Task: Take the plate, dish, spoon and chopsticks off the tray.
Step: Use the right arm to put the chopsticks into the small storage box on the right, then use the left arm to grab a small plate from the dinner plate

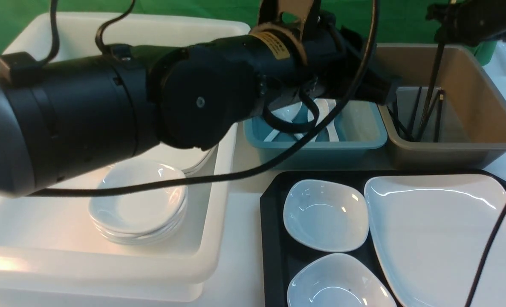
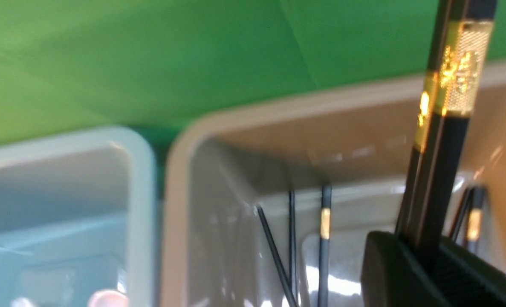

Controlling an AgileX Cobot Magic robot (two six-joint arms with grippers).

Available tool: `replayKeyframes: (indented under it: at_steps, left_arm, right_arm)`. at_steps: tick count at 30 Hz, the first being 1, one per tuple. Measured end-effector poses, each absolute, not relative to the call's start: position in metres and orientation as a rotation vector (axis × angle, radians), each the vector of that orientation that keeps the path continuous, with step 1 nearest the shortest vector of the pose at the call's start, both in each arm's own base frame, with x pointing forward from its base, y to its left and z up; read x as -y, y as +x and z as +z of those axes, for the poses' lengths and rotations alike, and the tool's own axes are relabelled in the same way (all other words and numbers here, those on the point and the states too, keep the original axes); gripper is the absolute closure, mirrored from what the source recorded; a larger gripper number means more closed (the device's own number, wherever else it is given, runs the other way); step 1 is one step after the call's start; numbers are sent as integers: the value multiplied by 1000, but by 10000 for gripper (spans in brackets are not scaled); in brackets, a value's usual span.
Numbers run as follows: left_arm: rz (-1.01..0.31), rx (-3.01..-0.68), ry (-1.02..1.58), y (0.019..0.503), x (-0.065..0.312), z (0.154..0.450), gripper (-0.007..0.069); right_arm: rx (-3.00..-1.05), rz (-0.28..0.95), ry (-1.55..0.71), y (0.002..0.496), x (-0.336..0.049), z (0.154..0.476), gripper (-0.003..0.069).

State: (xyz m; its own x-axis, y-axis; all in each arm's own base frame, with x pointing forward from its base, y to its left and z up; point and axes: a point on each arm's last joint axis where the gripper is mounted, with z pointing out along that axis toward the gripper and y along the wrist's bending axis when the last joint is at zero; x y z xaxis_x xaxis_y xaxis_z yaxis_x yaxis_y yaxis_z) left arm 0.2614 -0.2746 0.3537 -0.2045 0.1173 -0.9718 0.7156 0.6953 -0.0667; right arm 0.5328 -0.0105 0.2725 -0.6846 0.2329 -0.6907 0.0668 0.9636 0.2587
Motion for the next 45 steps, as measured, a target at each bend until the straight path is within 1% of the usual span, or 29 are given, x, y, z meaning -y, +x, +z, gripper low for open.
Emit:
replayKeyframes:
  at_steps: [3,6,7,8,9,10,12,13,15,16,18,19,20,21,22,23,24,25,28,30,31,36,37,39,40,41,43,44,45]
  left_arm:
    - [-624,-1751,701,260,275,350,624]
    - [-624,-1782,723,258,275,347,624]
    - [-623,-1790,730,258,275,346,624]
    - [-623,-1805,742,257,275,345,624]
    - [-623,-1806,743,257,275,344,624]
    - [-623,-1823,756,256,275,343,624]
    - [-634,-1863,763,255,275,340,624]
    - [-640,-1888,766,254,275,338,624]
    - [-652,-1946,779,251,274,334,624]
    - [-662,-2009,794,248,273,329,624]
    - [-661,-2084,832,244,272,324,624]
    - [-664,-2171,855,241,272,320,624]
    - [-657,-2233,885,239,272,317,624]
    - [-656,-2244,890,239,273,317,624]
    - [-634,-2361,953,237,274,312,624]
    - [-619,-2430,994,235,275,308,624]
    - [-615,-2441,1004,236,276,308,624]
    - [-590,-2532,1060,236,278,301,624]
    - [-521,-2647,1150,240,283,289,624]
    - [-491,-2687,1177,245,287,279,624]
    - [-476,-2698,1189,249,291,273,624]
    - [-428,-2707,1247,258,298,252,619]
    - [-404,-2696,1271,260,300,247,611]
    - [-314,-2674,1317,264,302,236,573]
    - [-307,-2670,1318,265,302,236,568]
    - [-250,-2652,1349,265,304,231,532]
    - [-196,-2626,1380,267,307,223,466]
    - [-184,-2618,1385,267,310,219,419]
    - [-181,-2617,1389,267,311,217,396]
  right_arm:
    - [-2371,274,218,535,10,256,583]
    - [-2427,286,224,533,9,248,557]
    - [-2445,289,226,532,9,246,530]
    - [-2492,297,229,529,8,244,460]
    - [-2492,297,231,529,8,244,449]
    - [-2545,305,230,525,7,243,362]
    - [-2632,311,209,517,6,244,285]
    - [-2667,308,184,513,5,247,270]
    - [-2726,306,113,502,4,258,293]
    - [-2756,303,61,492,3,274,364]
    - [-2717,296,21,480,2,300,480]
    - [-2674,290,4,466,2,326,553]
    - [-2649,287,-5,456,1,341,589]
    - [-2637,285,-11,451,0,349,594]
    - [-2594,284,-42,424,-5,376,620]
    - [-2569,282,-74,408,-9,393,626]
    - [-2565,283,-82,404,-10,396,627]
    - [-2544,288,-127,380,-16,411,629]
    - [-2511,298,-230,330,-30,431,631]
    - [-2524,312,-284,305,-38,429,631]
    - [-2528,323,-322,280,-45,427,631]
    - [-2486,344,-370,216,-52,411,635]
    - [-2488,355,-376,198,-52,398,635]
    - [-2471,369,-371,172,-51,385,635]
    - [-2461,368,-371,168,-50,385,635]
    - [-2463,369,-367,154,-48,375,638]
    - [-2455,368,-365,140,-45,367,639]
    - [-2451,368,-364,133,-44,364,639]
    - [-2449,369,-364,131,-44,363,639]
